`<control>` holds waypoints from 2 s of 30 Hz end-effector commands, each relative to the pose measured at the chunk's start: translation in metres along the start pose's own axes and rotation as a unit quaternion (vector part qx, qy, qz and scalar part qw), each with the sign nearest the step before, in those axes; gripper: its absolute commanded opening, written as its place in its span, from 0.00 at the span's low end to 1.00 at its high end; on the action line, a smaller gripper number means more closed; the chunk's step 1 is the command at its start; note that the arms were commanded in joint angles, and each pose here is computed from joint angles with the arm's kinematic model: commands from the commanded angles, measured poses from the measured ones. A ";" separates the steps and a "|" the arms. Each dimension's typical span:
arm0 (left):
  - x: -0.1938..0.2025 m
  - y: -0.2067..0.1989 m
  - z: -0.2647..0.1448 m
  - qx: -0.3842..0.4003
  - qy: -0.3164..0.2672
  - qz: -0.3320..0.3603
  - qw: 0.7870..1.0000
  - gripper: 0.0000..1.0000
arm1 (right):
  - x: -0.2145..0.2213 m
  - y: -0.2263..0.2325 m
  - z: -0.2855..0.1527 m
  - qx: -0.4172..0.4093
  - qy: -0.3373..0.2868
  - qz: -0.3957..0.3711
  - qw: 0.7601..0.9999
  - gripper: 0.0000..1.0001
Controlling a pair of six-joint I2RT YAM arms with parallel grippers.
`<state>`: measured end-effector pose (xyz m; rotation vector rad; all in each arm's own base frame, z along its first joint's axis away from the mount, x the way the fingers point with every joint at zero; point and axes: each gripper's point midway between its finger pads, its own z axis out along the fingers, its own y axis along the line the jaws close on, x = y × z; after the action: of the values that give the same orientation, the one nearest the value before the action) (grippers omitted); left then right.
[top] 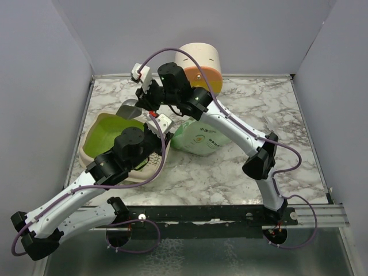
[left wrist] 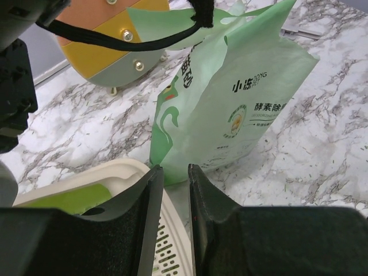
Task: Fill the litter box with clean litter
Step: Pour the cat litter into the litter box, then place the spatula at the center of the board.
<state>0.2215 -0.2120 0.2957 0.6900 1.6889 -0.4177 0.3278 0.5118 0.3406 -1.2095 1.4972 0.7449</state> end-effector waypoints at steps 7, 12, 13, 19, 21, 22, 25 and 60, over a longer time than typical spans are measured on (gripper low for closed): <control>-0.011 -0.002 -0.001 0.004 -0.005 -0.006 1.000 0.28 | -0.074 -0.038 -0.072 0.126 -0.074 -0.040 0.988 0.01; -0.013 -0.007 0.008 0.013 0.001 -0.002 1.000 0.34 | -0.077 -0.085 -0.129 0.232 -0.067 -0.035 0.970 0.01; -0.015 -0.008 0.010 0.017 0.000 0.000 1.000 0.34 | -0.075 -0.100 -0.146 0.253 -0.066 -0.027 0.965 0.01; -0.033 -0.014 0.024 0.032 -0.012 0.025 0.999 0.42 | -0.036 -0.213 -0.285 0.400 -0.052 0.032 0.914 0.01; -0.040 -0.016 0.029 0.039 -0.016 0.035 0.998 0.46 | -0.015 -0.241 -0.335 0.452 -0.039 0.033 0.891 0.01; -0.042 -0.017 0.032 0.043 -0.017 0.041 0.998 0.48 | -0.001 -0.252 -0.357 0.473 -0.031 0.037 0.880 0.01; -0.049 -0.023 0.040 0.057 -0.025 0.055 0.997 0.56 | 0.039 -0.275 -0.410 0.514 -0.005 0.055 0.856 0.01; -0.027 -0.078 0.103 0.181 0.003 0.078 0.980 0.62 | 0.305 -0.119 -0.456 0.318 0.148 0.362 0.864 0.01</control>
<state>0.2546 -0.3284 0.2713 1.0686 1.6395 -0.5744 0.3389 -0.0447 0.2227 -0.1425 2.1564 0.3661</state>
